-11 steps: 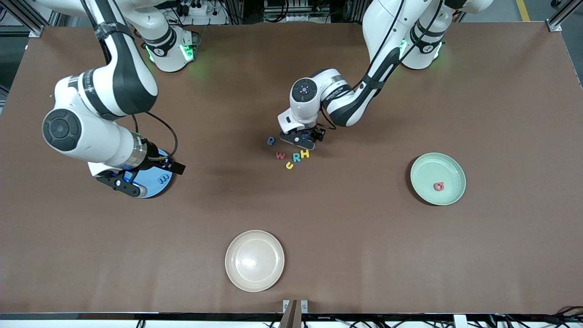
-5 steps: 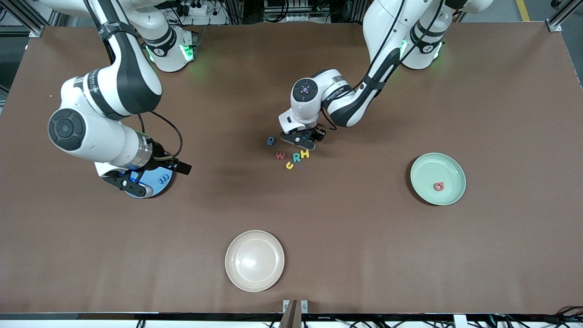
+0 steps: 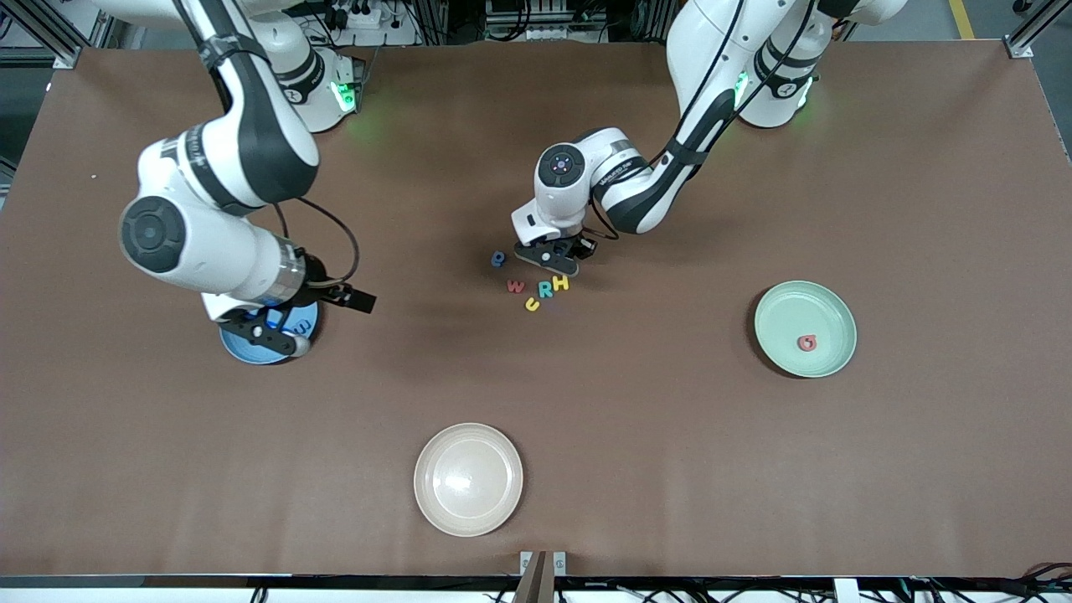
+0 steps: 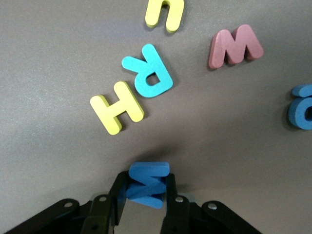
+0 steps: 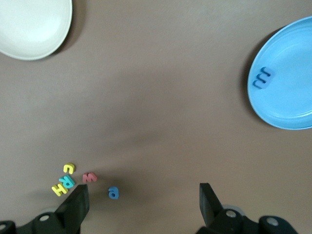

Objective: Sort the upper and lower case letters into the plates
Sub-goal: 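Drop the W with the left gripper while the right gripper reaches the u, then grasp the yellow u with the right gripper while the left gripper withdraws, then carry the u to the blue plate and open the right gripper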

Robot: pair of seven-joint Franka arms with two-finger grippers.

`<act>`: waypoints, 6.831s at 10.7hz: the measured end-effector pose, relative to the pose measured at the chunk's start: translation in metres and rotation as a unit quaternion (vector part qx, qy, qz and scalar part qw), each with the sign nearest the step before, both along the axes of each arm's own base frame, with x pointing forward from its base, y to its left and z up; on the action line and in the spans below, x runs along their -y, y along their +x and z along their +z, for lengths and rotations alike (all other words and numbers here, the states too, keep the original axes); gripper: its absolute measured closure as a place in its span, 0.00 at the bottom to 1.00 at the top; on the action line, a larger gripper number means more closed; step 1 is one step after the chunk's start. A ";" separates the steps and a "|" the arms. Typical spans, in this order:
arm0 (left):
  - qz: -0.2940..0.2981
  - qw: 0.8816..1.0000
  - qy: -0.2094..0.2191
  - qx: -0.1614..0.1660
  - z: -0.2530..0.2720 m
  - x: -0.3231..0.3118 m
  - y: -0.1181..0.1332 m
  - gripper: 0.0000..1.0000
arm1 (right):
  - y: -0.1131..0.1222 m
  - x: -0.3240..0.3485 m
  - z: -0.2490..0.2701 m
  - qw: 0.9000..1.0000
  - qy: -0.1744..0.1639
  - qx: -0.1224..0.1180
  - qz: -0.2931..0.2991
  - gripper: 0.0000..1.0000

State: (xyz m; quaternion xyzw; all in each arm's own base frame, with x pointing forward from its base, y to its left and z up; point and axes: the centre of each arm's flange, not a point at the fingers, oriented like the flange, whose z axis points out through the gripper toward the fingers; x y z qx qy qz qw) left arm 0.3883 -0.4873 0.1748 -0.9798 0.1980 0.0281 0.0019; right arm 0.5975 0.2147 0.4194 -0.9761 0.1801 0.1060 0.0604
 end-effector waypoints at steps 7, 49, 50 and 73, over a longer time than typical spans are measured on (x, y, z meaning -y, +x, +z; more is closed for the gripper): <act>0.104 0.993 0.014 0.060 0.156 -0.082 0.093 0.64 | -0.004 -0.035 -0.017 1.000 0.007 -0.002 -0.027 0.00; 0.122 0.988 0.027 0.086 0.344 -0.326 0.212 0.00 | -0.066 -0.290 -0.250 0.977 -0.049 0.012 -0.208 0.02; 0.121 0.989 0.027 0.086 0.344 -0.325 0.212 0.00 | -0.066 -0.290 -0.251 0.977 -0.049 0.012 -0.208 0.06; 0.033 0.997 -0.063 0.017 0.293 -0.149 0.157 0.00 | 0.041 -0.036 -0.127 0.987 -0.033 -0.041 -0.153 0.74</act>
